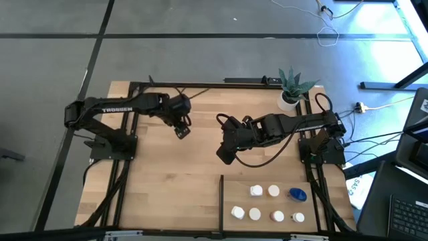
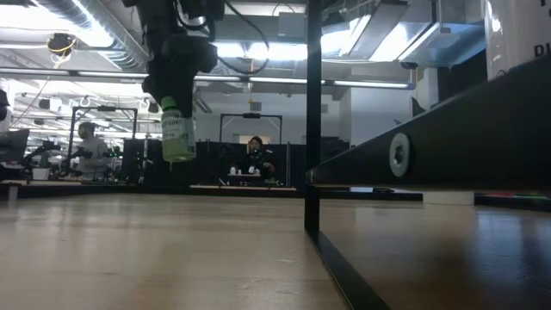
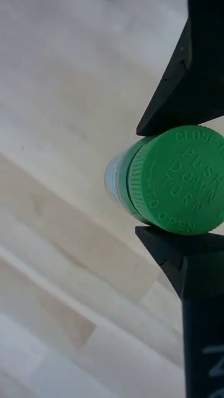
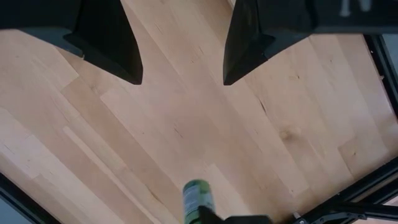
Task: Pick and place medicine bottles onto shelf by color
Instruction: Move the green pill bottle from the top to the center
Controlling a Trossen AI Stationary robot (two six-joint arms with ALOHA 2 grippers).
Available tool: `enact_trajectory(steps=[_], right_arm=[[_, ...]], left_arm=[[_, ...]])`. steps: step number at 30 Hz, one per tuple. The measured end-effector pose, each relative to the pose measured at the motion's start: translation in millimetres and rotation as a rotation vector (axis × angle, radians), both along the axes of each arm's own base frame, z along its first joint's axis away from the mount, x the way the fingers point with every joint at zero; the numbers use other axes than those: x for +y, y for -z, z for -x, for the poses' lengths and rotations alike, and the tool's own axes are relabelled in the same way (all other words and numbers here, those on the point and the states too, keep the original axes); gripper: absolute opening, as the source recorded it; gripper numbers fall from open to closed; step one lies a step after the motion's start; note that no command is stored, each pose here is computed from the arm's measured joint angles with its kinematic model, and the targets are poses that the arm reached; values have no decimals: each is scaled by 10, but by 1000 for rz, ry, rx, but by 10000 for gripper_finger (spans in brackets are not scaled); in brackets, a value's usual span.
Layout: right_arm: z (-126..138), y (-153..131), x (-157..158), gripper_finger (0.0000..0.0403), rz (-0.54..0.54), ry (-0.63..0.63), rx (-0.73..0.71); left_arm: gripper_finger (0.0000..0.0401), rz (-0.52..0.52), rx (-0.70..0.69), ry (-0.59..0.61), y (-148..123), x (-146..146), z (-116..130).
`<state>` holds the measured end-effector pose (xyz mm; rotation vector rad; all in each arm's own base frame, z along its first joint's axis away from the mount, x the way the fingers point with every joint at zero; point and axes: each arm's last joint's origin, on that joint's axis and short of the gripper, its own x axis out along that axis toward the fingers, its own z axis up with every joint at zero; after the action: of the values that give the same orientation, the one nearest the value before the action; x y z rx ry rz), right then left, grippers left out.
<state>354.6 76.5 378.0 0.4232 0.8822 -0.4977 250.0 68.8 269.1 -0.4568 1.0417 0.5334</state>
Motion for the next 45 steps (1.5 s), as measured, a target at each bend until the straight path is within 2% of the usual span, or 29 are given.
enact_trajectory(steps=[10, 26, 33, 38, 41, 45], right_arm=[[-48, -30, 5, 225, -14, 2, -58], [-130, -48, 24, 225, -43, 13, -147], [-139, -14, 32, 225, 46, -130, -88], [-117, -36, 44, 225, 185, -257, -53], [-45, -99, 54, 225, 240, -323, -41], [102, -272, 71, 225, 248, -387, -87]], left_arm=[[209, 3, -3, 93, -1, -259, -59], [209, -44, -67, 189, -34, -334, -140], [209, -44, -88, 181, -44, -335, -157], [209, -41, -101, 172, -50, -333, -167], [209, -26, -115, 140, -54, -333, -173], [209, -43, -177, 125, -73, -318, -246]])
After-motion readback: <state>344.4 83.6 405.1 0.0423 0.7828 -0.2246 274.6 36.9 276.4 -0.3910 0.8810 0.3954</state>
